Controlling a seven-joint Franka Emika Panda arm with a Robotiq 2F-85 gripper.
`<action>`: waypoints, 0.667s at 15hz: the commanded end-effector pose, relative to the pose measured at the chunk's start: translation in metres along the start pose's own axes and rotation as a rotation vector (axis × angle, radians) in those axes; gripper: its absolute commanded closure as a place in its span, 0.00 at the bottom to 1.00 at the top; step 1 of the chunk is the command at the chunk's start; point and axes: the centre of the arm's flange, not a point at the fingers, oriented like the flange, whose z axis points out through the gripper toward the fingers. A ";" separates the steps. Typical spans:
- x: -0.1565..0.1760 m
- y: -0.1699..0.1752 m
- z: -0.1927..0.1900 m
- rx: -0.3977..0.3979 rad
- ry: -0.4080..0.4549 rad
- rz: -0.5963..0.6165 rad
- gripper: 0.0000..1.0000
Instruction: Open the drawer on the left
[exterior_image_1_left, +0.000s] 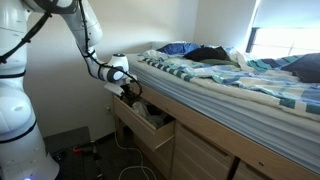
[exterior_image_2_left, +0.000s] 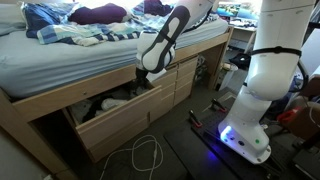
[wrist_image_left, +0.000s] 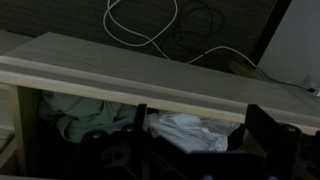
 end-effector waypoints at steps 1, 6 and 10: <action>-0.002 0.003 0.002 0.000 0.004 0.008 0.00; 0.008 -0.002 0.026 -0.004 0.000 -0.003 0.00; 0.023 -0.003 0.044 -0.038 0.033 -0.019 0.00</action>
